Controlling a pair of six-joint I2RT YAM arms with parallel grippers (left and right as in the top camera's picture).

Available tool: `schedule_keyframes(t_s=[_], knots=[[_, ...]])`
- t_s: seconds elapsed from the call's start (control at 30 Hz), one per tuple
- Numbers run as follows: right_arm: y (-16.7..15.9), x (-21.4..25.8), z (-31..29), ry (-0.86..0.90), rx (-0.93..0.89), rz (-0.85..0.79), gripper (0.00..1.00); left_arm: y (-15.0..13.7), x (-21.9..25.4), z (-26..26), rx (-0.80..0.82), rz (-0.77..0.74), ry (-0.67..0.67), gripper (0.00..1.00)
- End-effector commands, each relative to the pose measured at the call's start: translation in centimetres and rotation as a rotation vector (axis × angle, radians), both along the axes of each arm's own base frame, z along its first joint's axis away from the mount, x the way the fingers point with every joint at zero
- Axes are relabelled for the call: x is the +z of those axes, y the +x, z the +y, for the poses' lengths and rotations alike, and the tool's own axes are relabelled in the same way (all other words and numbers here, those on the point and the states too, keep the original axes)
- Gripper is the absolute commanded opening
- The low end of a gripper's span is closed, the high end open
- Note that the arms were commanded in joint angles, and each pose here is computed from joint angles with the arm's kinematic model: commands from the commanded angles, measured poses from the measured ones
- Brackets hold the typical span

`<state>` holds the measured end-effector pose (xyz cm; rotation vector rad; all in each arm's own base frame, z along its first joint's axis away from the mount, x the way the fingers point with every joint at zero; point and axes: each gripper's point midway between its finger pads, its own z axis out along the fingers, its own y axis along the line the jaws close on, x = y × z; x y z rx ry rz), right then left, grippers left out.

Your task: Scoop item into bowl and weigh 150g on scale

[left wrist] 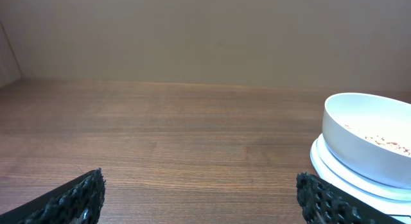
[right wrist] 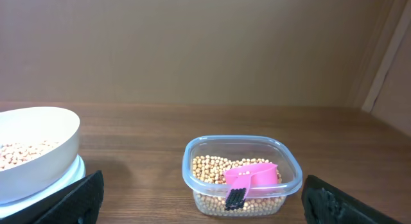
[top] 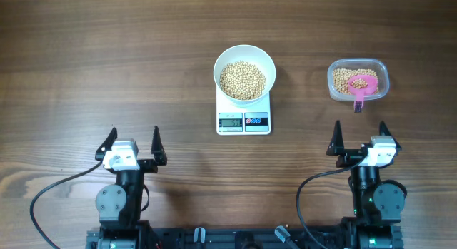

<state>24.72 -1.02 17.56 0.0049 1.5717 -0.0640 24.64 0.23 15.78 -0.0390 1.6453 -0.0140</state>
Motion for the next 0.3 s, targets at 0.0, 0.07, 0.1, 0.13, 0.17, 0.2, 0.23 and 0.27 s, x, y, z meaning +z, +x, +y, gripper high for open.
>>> schedule_keyframes(t_s=[0.0, 0.07, 0.1, 0.13, 0.17, 0.2, 0.23, 0.27], knots=[[-0.07, 0.15, -0.39, 0.012, -0.021, -0.010, 1.00, -0.03, -0.03, 0.11, 0.001, -0.004, 0.018, 1.00], [-0.07, 0.15, -0.39, 0.012, -0.021, -0.010, 1.00, -0.03, -0.03, 0.11, 0.001, -0.004, 0.018, 1.00], [-0.07, 0.15, -0.39, 0.012, -0.021, -0.010, 1.00, -0.03, -0.03, 0.11, 0.001, -0.004, 0.018, 1.00], [-0.07, 0.15, -0.39, 0.012, -0.021, -0.010, 0.99, -0.03, -0.02, 0.11, 0.001, -0.004, 0.018, 1.00], [-0.07, 0.15, -0.39, 0.012, -0.021, -0.010, 1.00, -0.03, -0.03, 0.11, 0.001, -0.004, 0.018, 1.00], [-0.07, 0.15, -0.39, 0.012, -0.021, -0.010, 1.00, -0.03, -0.03, 0.11, 0.001, -0.004, 0.018, 1.00], [-0.07, 0.15, -0.39, 0.011, -0.021, -0.010, 1.00, -0.03, -0.02, 0.11, 0.001, -0.004, 0.018, 1.00], [-0.07, 0.15, -0.39, 0.012, -0.021, -0.010, 1.00, -0.03, -0.03, 0.11, 0.001, -0.004, 0.018, 1.00]])
